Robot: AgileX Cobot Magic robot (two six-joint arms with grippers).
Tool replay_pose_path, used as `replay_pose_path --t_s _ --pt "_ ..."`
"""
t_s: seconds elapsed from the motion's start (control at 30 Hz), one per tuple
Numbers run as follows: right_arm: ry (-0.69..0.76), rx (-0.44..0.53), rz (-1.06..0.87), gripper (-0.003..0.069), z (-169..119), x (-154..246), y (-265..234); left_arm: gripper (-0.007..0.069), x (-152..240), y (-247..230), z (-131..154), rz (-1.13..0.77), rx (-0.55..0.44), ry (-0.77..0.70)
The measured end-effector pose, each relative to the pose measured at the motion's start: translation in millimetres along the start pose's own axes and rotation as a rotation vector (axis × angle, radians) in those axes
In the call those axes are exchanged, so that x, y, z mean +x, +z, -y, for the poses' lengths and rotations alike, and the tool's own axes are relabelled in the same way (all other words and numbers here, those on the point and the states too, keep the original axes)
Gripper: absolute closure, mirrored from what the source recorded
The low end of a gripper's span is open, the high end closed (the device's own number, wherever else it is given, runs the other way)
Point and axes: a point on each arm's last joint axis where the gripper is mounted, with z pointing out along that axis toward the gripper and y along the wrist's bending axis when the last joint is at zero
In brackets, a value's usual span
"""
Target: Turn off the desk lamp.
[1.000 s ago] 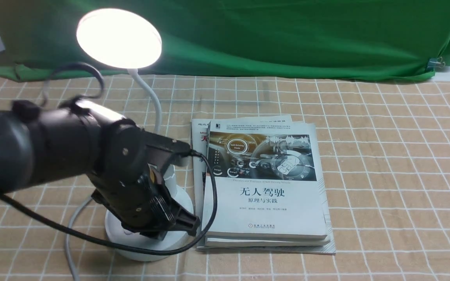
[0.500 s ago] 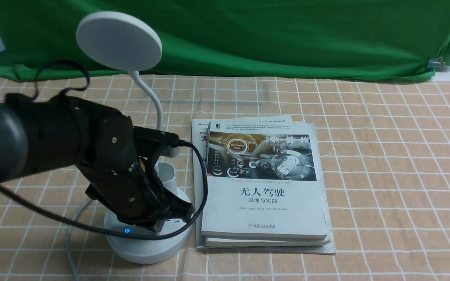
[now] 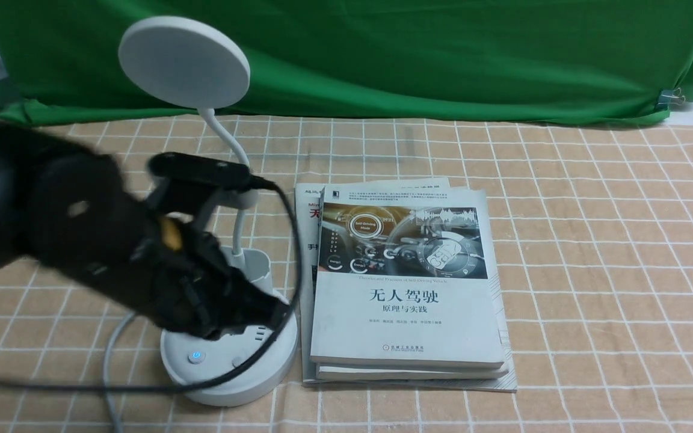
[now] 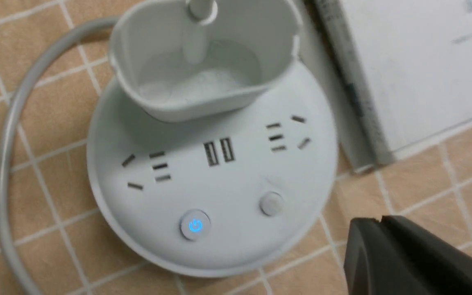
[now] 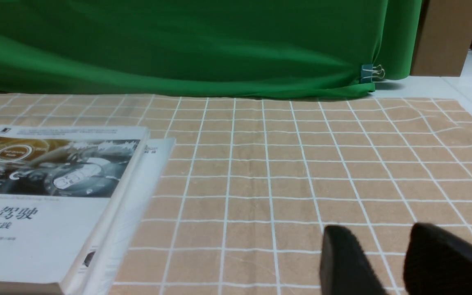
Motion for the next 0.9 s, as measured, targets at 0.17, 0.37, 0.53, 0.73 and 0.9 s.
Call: replay_pose_path --t_s 0.17,0.37,0.53,0.73,0.9 --pt "0.000 0.000 0.000 0.0417 0.0 0.0 0.0 0.0620 30.5 -36.3 0.3 0.258 0.015 -0.016" --pt "0.000 0.000 0.000 0.0417 0.0 0.0 0.0 0.0620 90.0 -67.3 -4.9 0.587 0.018 -0.020" --pt "0.000 0.000 0.000 0.0417 0.0 0.0 0.0 0.0620 137.6 -74.0 -9.4 0.777 0.038 -0.042" --pt "0.000 0.000 0.000 0.0417 0.0 0.0 0.0 0.0620 175.2 -64.0 -13.8 0.856 0.042 -0.032" --pt "0.000 0.000 0.000 0.0417 0.0 0.0 0.0 0.0620 190.7 -47.4 -16.9 0.828 0.032 -0.027"
